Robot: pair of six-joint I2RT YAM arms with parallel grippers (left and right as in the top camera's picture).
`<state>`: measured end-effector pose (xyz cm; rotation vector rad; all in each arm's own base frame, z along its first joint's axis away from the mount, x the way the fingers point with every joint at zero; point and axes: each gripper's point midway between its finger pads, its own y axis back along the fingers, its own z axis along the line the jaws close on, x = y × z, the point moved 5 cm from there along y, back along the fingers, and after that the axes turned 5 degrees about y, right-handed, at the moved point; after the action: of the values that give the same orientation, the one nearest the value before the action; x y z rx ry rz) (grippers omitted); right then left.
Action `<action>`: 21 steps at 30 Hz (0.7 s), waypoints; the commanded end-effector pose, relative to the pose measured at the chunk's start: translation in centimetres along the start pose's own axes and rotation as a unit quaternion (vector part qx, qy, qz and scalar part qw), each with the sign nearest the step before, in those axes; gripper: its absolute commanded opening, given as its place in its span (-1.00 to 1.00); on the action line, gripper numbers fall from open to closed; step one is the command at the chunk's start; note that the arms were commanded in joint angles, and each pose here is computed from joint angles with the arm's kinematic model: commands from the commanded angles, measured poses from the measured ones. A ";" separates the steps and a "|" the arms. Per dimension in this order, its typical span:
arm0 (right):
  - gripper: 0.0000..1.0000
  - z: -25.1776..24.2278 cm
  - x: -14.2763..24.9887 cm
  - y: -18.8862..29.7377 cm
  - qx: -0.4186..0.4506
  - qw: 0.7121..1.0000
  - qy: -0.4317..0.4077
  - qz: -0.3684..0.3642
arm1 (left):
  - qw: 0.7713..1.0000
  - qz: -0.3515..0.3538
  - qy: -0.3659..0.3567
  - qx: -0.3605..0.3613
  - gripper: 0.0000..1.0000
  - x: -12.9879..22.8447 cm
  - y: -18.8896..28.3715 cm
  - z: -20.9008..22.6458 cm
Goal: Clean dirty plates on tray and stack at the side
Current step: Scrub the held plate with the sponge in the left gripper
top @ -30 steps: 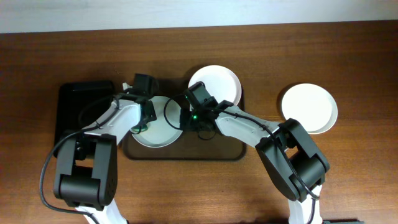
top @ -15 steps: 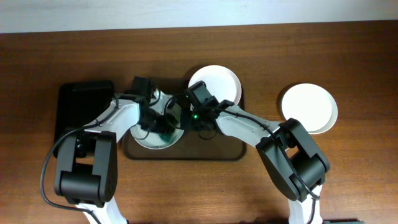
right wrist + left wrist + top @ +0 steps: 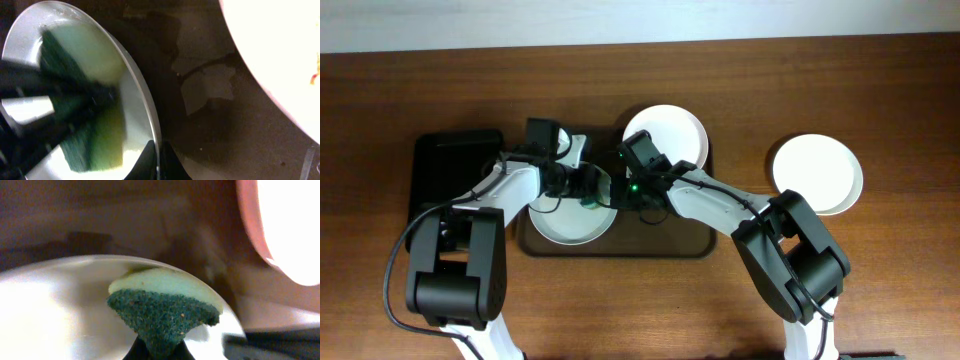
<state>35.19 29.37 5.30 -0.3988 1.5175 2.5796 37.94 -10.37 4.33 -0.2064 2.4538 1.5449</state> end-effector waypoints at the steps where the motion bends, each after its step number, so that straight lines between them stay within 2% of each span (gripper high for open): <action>1: -0.92 -1.0 0.1 -0.4 0.020 1.000 -0.003 0.002 | 0.976 0.044 0.077 -0.199 -0.99 3.9 -2.2 6.8; 5: -0.92 -1.0 0.1 -0.4 0.020 1.000 -0.003 0.002 | 0.945 0.073 0.144 -0.283 -0.99 6.1 -0.9 8.4; 12: -0.92 -1.0 0.1 -0.4 0.020 1.000 -0.003 0.002 | 0.914 0.212 0.163 -0.304 -0.99 11.3 1.2 8.0; 13: -0.92 -1.0 0.1 -0.4 0.020 1.000 -0.003 0.002 | 0.921 0.227 0.155 -0.277 -0.99 11.5 1.0 7.4; 15: -0.92 -1.0 0.1 -0.4 0.020 1.000 -0.003 0.002 | 0.949 0.237 0.104 -0.180 -0.99 11.1 -0.1 5.6; 17: -0.92 -1.0 0.1 -0.4 0.020 1.000 -0.003 0.002 | 0.973 0.216 0.049 -0.070 -0.99 9.9 -1.3 3.5; 18: -0.92 -1.0 0.1 -0.4 0.020 1.000 -0.003 0.002 | 0.978 0.201 0.035 -0.044 -0.99 9.3 -1.6 3.0; 21: -0.92 -1.0 0.1 -0.4 0.020 1.000 -0.003 0.002 | 0.987 0.156 0.018 -0.028 -0.99 7.5 -2.3 2.8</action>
<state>35.19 29.37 5.30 -0.4009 1.5180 2.5799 34.99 -7.53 4.36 -0.1071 2.4352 1.8445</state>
